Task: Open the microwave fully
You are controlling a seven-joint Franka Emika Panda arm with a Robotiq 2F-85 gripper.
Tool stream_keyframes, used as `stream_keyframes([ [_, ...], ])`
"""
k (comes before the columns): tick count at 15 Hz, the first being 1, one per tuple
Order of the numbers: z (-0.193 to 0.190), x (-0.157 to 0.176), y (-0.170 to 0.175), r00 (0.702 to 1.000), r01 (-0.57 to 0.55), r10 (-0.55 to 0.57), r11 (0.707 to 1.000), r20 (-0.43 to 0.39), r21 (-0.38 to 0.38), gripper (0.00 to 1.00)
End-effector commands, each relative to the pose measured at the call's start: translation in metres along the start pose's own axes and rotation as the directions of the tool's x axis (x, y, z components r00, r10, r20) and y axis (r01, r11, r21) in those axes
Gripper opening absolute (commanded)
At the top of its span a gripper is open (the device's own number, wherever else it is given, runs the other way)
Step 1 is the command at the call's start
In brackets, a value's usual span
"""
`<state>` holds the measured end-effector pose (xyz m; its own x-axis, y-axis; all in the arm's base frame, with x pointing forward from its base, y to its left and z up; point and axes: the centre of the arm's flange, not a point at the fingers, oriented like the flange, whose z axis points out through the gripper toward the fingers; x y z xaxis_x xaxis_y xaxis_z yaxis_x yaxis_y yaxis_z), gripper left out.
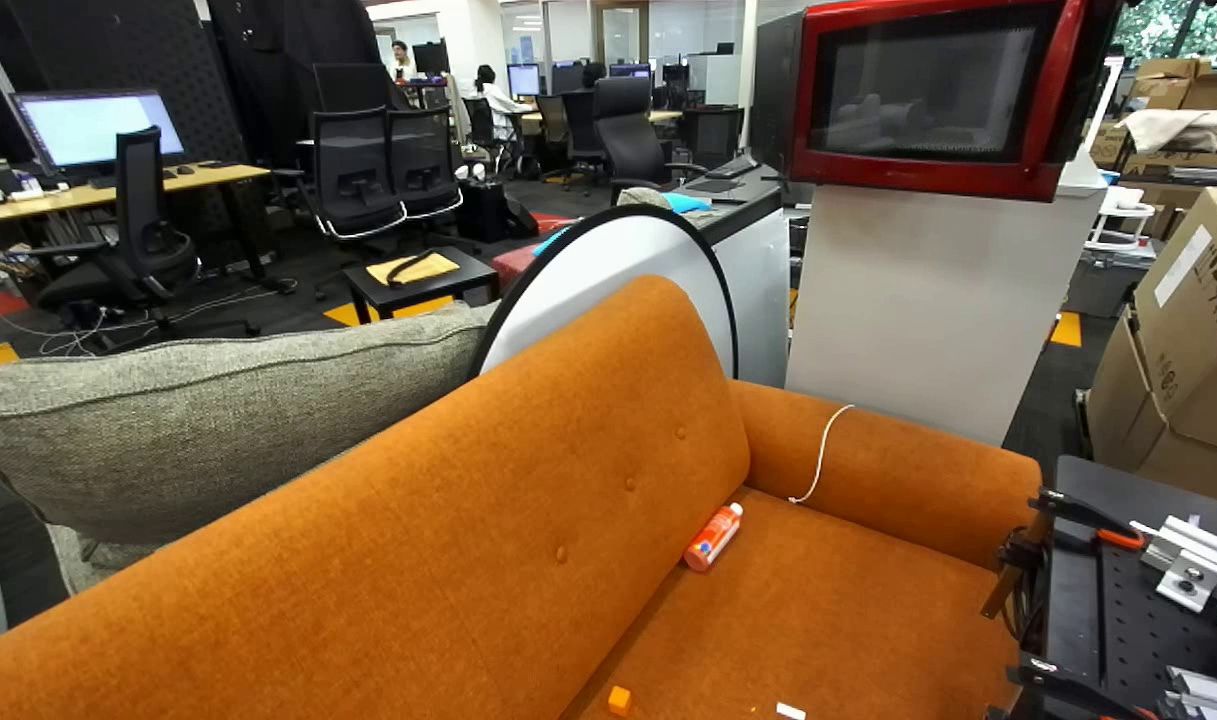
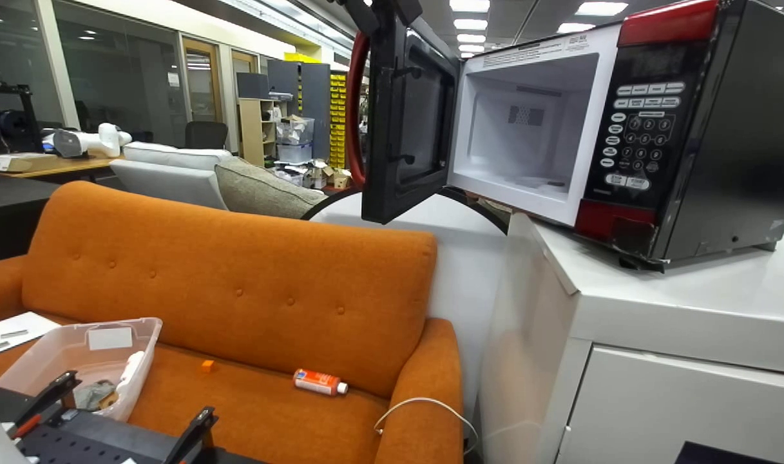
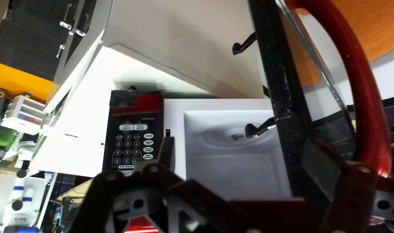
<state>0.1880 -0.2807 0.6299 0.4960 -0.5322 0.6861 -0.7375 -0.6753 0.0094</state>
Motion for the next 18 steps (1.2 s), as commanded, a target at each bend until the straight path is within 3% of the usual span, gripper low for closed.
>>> stream_keyframes([
  [1,-0.015,-0.005,0.003,0.999,0.031,-0.035,0.996,0.042,0.088,1.0],
  [5,-0.035,-0.012,0.007,0.995,0.05,-0.064,0.983,0.074,0.179,1.0],
  [13,-0.044,-0.009,0.016,0.992,0.034,-0.061,0.97,0.107,0.241,1.0],
  [18,-0.043,-0.011,0.014,0.979,0.033,-0.091,0.954,0.184,0.296,1.0],
])
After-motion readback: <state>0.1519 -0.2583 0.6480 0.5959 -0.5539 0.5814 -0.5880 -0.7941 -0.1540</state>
